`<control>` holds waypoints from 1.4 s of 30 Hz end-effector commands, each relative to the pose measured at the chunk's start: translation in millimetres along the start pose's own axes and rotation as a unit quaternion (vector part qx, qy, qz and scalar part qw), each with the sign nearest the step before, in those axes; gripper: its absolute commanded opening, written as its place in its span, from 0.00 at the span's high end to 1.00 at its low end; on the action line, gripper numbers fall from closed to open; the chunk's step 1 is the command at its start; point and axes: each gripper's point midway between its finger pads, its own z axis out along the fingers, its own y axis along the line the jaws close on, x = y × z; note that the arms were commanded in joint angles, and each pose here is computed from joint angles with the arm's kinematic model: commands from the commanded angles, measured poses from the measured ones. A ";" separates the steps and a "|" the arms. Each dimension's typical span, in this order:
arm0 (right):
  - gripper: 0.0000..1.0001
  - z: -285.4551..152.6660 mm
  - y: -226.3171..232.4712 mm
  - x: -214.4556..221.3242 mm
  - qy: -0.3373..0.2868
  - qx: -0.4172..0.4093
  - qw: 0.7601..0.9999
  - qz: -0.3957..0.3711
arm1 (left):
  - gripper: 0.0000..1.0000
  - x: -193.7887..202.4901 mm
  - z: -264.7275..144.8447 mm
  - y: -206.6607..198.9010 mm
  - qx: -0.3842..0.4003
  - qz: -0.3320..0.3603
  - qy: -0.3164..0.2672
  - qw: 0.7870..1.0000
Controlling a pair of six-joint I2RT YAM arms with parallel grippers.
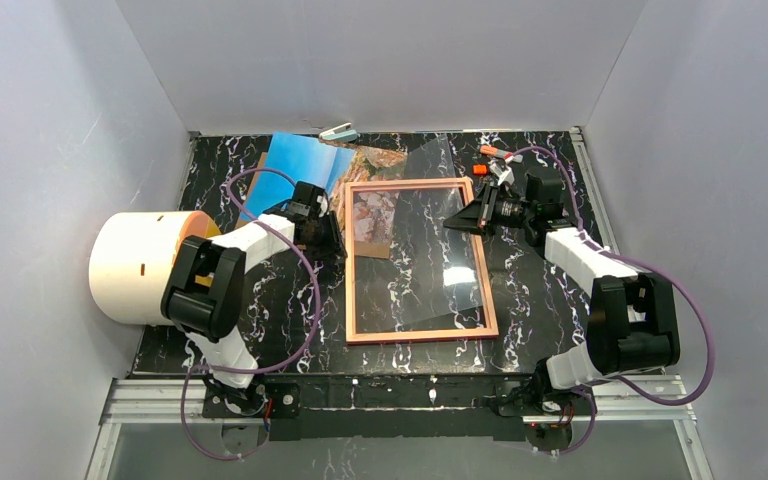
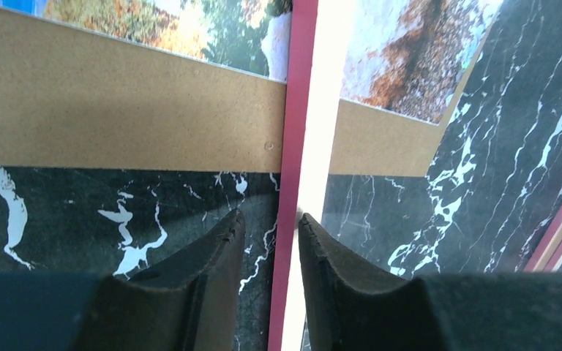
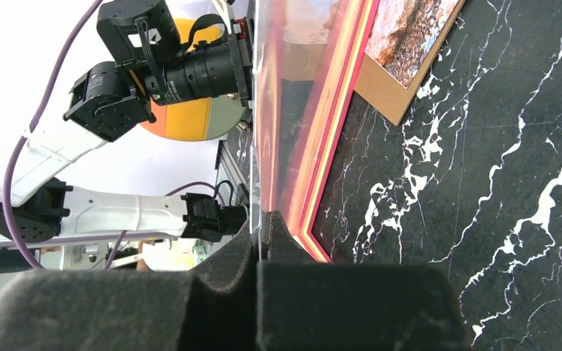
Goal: Put the photo into the frame
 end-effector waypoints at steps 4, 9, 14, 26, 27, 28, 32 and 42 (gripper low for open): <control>0.99 -3.1 9.6 0.4 0.002 -0.026 0.998 -0.055 | 0.70 -7.5 3.3 -2.3 0.004 0.004 -0.003 1.000; 0.99 0.3 0.1 -0.5 0.004 -0.016 0.999 -0.050 | 0.71 -4.7 6.1 0.0 0.001 0.007 0.003 1.000; 0.99 2.4 -6.6 -0.5 0.010 -0.010 0.998 -0.056 | 0.72 -0.1 9.2 3.1 -0.002 0.010 0.011 1.000; 0.99 8.9 -27.5 -2.9 0.028 0.016 0.998 -0.050 | 0.77 4.0 13.6 14.8 -0.030 0.018 0.025 0.999; 0.99 9.6 -31.1 -2.6 0.028 0.021 0.998 -0.046 | 0.78 4.0 13.6 15.3 -0.032 0.020 0.025 0.999; 0.99 10.3 -34.4 -2.7 0.027 0.027 0.998 -0.043 | 0.78 4.1 13.6 16.6 -0.035 0.021 0.026 0.999; 0.96 10.1 -52.5 -2.8 0.023 0.054 0.998 -0.021 | 0.80 3.5 13.9 17.1 -0.037 0.023 0.028 0.999; 0.98 13.0 -76.9 6.7 0.034 0.074 0.997 0.013 | 0.81 6.0 14.5 18.7 -0.040 0.027 0.035 0.998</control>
